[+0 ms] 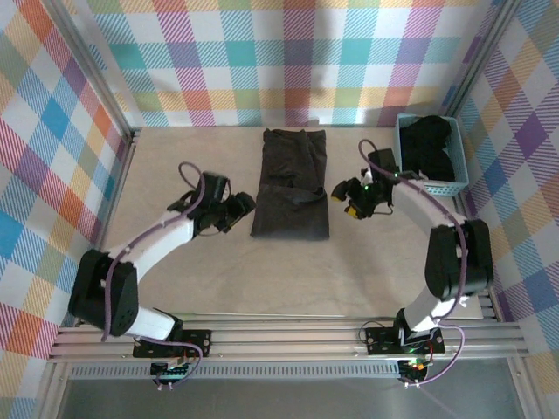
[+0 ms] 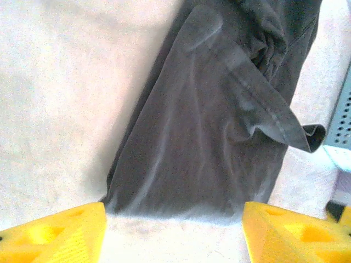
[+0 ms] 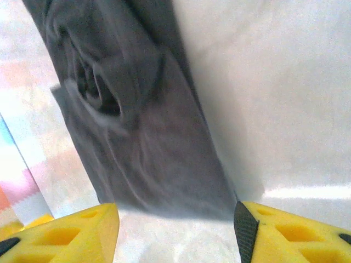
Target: Fold and stack the t-shirts
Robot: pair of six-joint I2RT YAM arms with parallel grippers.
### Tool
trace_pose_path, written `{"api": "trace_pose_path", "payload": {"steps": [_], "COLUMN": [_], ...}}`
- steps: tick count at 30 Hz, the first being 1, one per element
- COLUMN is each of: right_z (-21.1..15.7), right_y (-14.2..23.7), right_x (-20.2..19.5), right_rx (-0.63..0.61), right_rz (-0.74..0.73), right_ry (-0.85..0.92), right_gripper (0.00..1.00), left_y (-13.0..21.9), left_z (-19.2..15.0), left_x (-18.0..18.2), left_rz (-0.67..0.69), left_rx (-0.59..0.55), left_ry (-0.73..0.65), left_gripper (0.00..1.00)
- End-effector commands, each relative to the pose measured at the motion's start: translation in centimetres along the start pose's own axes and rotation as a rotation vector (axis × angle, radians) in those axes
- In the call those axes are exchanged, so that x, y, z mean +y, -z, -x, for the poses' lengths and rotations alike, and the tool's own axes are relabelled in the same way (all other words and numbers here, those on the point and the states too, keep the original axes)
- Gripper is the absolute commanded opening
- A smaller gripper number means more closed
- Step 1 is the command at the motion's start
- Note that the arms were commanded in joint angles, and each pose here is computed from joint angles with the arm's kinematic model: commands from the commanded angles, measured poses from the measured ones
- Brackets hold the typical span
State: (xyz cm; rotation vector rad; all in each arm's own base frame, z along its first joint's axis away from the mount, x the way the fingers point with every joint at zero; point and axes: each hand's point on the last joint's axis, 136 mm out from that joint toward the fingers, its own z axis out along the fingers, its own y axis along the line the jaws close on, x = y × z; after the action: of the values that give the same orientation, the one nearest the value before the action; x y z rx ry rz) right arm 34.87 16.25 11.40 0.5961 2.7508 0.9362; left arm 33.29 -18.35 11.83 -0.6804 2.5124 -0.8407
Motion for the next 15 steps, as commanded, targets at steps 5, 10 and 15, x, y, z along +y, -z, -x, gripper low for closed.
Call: {"api": "trace_pose_path", "payload": {"steps": [5,10,15], "right_z": [-5.7,-5.6,-4.9], "right_y": [-4.4,-6.4,-7.5], "right_x": [-2.5,-3.3,-3.3], "right_rx": [0.118,0.156,0.161], "right_rz": [0.011,-0.006,-0.012], "right_ry": [-0.014,-0.045,-0.052], "right_gripper": [0.58,0.56,0.51], "left_y": [-3.8,-6.4,-7.7], "left_z": [-2.7,-3.0,-2.7], "left_x": [0.5,1.6,1.4], "left_rz": [-0.083,-0.03,-0.022], "left_rx": [0.05,0.075,0.078], "left_ry": [0.147,0.155,0.142], "left_gripper": [0.64,0.6,0.51]}}
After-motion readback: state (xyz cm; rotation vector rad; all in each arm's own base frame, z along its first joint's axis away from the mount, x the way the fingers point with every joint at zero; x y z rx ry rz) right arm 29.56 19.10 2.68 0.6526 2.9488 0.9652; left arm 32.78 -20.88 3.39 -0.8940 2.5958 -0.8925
